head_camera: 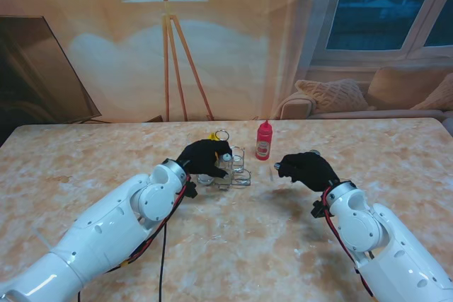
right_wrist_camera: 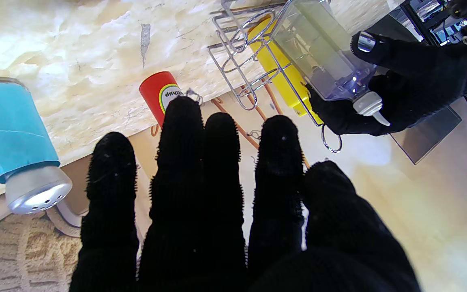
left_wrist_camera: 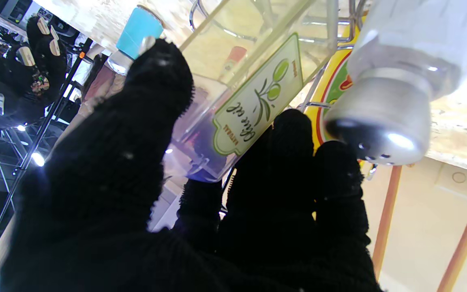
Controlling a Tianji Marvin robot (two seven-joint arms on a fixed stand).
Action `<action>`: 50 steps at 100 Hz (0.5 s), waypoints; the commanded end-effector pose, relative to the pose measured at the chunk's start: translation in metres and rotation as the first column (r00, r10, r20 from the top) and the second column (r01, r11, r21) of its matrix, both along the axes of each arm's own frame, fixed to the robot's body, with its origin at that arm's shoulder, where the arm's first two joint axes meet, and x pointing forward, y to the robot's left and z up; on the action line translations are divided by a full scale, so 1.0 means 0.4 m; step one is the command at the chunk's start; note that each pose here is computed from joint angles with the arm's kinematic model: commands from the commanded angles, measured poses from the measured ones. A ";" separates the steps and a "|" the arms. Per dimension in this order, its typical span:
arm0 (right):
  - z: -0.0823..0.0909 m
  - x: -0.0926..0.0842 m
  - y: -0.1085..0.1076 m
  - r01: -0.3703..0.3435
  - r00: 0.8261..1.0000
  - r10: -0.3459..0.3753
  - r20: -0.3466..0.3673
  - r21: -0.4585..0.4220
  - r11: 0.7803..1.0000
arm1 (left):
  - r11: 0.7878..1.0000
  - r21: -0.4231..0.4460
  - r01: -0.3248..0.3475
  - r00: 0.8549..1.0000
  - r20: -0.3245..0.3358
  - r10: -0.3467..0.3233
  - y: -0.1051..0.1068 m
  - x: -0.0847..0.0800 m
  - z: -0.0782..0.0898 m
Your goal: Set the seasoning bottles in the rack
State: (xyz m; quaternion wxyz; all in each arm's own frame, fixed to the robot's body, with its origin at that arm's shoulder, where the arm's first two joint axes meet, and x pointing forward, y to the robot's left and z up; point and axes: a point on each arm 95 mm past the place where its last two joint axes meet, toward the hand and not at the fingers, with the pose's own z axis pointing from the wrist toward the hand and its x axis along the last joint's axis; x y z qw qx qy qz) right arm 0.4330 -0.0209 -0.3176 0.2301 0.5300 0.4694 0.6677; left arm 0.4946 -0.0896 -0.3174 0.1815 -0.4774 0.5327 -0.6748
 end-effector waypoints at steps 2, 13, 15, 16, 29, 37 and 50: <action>-0.010 -0.009 0.010 -0.011 1.000 0.011 -0.017 0.000 1.000 | 1.000 0.006 -0.008 1.000 -0.017 0.008 0.000 -0.001 -0.012; -0.010 -0.010 0.009 -0.011 1.000 0.011 -0.016 0.000 1.000 | 1.000 0.009 -0.011 1.000 -0.022 0.011 0.000 -0.002 -0.017; -0.010 -0.010 0.010 -0.011 1.000 0.011 -0.016 0.000 1.000 | 1.000 0.009 -0.012 1.000 -0.023 0.012 0.000 -0.003 -0.017; -0.010 -0.010 0.010 -0.011 1.000 0.011 -0.016 0.000 1.000 | 1.000 0.009 -0.012 1.000 -0.023 0.013 0.000 -0.003 -0.018; -0.011 -0.009 0.010 -0.011 1.000 0.011 -0.017 0.000 1.000 | 1.000 0.012 -0.017 1.000 -0.018 0.017 0.000 -0.003 -0.019; -0.011 -0.009 0.010 -0.011 1.000 0.011 -0.017 0.000 1.000 | 1.000 0.008 -0.019 1.000 -0.021 0.020 -0.001 -0.005 -0.021; -0.011 -0.009 0.010 -0.011 1.000 0.011 -0.017 0.000 1.000 | 1.000 0.005 -0.027 0.999 -0.027 0.027 -0.003 -0.007 -0.028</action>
